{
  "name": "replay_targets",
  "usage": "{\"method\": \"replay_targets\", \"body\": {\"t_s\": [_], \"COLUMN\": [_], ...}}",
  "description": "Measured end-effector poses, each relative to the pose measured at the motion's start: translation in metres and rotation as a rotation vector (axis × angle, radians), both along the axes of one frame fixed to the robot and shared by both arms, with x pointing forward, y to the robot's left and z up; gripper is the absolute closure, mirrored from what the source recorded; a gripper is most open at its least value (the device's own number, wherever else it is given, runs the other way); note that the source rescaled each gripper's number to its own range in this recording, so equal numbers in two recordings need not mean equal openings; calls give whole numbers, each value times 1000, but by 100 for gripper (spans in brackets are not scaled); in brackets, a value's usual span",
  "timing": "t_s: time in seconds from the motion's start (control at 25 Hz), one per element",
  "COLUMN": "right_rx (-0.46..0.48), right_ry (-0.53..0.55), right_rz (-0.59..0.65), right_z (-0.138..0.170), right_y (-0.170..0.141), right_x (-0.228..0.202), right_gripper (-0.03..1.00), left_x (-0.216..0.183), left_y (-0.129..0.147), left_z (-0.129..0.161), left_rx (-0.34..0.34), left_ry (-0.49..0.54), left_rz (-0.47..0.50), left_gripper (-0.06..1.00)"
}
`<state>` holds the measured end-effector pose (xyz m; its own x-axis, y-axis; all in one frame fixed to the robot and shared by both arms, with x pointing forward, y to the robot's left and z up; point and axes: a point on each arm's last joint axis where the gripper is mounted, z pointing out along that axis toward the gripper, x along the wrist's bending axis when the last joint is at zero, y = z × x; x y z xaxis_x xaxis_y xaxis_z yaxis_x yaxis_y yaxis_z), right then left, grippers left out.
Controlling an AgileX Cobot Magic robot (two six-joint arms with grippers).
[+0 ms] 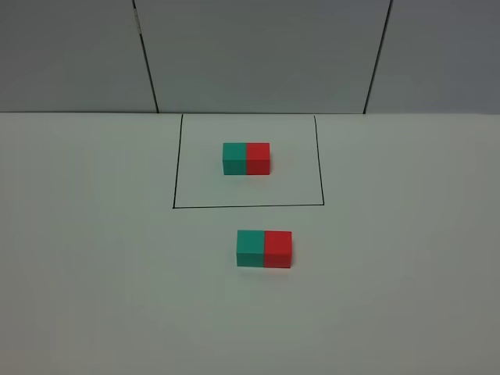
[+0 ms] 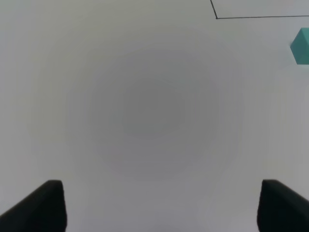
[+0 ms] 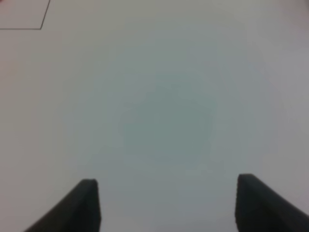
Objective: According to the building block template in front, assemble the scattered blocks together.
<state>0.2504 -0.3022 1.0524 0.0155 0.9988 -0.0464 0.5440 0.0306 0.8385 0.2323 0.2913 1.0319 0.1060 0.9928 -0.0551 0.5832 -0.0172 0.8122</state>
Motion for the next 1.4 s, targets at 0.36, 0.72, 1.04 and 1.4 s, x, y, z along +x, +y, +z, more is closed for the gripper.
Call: {"method": "replay_targets", "body": {"t_s": [0.36,0.72,1.04,1.4], "right_rx": [5,5,5,5], "right_ry": [-63,-67,-67,-67], "right_rz": [-3,-3,-3,-3], "right_z": [0,0,0,0], "right_y": [0,0,0,0], "right_x": [-10,-10,-10,-10], "right_gripper": [46,46,46,46], "left_x": [0,0,0,0], "left_y": [0,0,0,0], "left_z": [0,0,0,0], "left_rx": [0,0,0,0], "left_ry": [0,0,0,0], "left_rz": [0,0,0,0], "left_gripper": [8,8,8,8]}}
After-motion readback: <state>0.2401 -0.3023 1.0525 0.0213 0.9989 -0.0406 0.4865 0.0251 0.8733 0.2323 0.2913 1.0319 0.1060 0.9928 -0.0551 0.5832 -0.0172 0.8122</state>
